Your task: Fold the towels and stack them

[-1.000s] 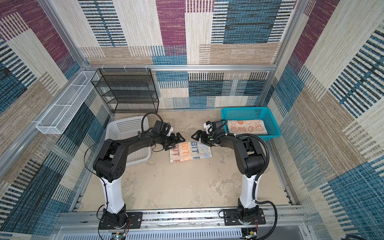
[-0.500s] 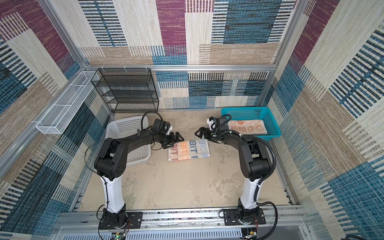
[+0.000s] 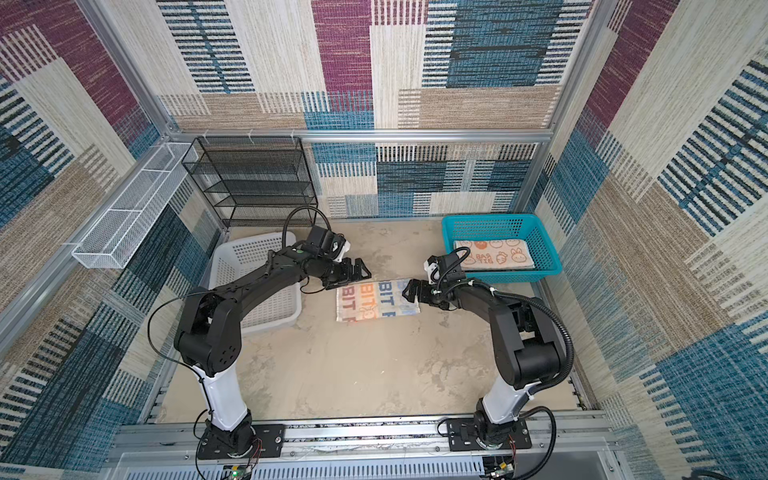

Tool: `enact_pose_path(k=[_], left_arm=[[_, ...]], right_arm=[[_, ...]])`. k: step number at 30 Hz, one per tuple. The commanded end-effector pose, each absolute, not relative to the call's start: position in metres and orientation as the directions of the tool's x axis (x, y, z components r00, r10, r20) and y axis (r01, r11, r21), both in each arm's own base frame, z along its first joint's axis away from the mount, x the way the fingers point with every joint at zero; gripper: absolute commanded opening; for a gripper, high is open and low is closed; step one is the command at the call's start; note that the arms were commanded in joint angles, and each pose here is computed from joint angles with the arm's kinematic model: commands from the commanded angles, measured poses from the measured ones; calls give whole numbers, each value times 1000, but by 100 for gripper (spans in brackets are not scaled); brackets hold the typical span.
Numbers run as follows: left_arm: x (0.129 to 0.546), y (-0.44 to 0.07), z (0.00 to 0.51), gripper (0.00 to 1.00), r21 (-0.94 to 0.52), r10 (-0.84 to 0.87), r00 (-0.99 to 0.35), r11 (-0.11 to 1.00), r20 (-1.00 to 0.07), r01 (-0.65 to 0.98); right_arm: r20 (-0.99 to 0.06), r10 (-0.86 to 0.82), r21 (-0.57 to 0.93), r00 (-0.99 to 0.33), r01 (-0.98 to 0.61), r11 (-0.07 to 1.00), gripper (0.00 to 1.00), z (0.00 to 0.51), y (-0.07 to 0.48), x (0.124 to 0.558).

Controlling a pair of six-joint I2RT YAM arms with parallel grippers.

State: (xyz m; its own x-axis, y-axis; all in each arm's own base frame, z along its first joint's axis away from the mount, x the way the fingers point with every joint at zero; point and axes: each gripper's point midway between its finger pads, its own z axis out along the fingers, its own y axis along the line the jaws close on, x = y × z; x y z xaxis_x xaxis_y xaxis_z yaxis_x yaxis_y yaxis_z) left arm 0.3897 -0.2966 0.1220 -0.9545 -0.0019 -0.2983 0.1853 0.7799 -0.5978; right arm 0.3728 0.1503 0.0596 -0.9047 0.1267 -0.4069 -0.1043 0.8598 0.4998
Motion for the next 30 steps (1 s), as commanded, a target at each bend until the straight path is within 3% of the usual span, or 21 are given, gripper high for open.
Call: enact_pose_path(k=[1, 10, 18, 30], left_arm=[[375, -320, 106, 99, -648, 12, -973, 744, -230, 162], [361, -318, 63, 99, -627, 36, -987, 768, -157, 128], [352, -307, 31, 99, -604, 36, -994, 792, -100, 89], [352, -297, 22, 99, -604, 7, -997, 795, -83, 56]], right_arm=[[-428, 131, 486, -894, -105, 868, 99, 58, 149, 379], [-414, 109, 492, -904, -122, 862, 99, 42, 156, 386], [-383, 80, 535, -920, -151, 831, 100, 30, 181, 361], [-368, 130, 596, -921, -126, 793, 80, 20, 187, 354]])
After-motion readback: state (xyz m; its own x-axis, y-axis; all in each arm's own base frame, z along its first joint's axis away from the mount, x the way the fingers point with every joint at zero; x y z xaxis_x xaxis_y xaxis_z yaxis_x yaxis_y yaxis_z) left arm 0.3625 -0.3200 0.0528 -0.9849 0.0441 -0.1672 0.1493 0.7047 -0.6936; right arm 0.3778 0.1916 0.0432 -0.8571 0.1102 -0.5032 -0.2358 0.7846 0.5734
